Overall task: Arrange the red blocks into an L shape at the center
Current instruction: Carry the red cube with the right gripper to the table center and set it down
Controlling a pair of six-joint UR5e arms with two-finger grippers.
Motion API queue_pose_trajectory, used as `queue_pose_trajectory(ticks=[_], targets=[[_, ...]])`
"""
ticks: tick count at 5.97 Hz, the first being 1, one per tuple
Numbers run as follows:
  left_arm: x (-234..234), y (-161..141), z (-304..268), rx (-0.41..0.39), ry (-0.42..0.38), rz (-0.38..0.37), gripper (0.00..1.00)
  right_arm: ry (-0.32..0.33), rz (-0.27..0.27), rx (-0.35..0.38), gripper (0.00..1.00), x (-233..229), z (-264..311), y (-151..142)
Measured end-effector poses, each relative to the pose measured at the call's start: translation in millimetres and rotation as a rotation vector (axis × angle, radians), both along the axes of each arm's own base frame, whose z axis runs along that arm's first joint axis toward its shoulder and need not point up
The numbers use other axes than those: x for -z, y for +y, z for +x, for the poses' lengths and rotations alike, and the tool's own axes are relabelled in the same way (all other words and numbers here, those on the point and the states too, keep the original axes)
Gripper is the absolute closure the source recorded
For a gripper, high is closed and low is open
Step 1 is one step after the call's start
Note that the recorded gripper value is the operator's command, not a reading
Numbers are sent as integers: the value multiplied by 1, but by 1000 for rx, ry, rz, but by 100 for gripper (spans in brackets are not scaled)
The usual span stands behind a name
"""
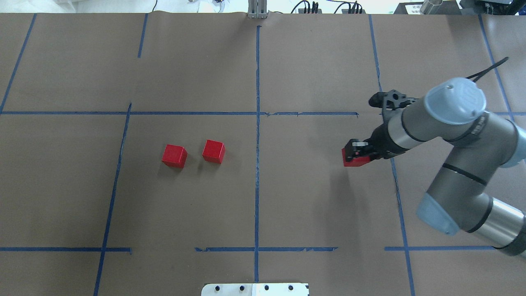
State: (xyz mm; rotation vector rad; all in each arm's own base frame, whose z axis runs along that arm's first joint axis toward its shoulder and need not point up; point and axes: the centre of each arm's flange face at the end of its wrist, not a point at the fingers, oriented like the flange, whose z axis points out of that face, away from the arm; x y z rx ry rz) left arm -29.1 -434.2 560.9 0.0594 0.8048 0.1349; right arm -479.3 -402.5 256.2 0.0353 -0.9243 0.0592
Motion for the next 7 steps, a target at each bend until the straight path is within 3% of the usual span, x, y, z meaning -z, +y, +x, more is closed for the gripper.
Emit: queue_pose_trajectory(ticks=[3,7], targets=[[0,0,1,-2,0,0,0,48,-93,-81,99,71,-106,4],[0,0,1,-3,0,0,0,78,-92,-69,91,70,-137,21]])
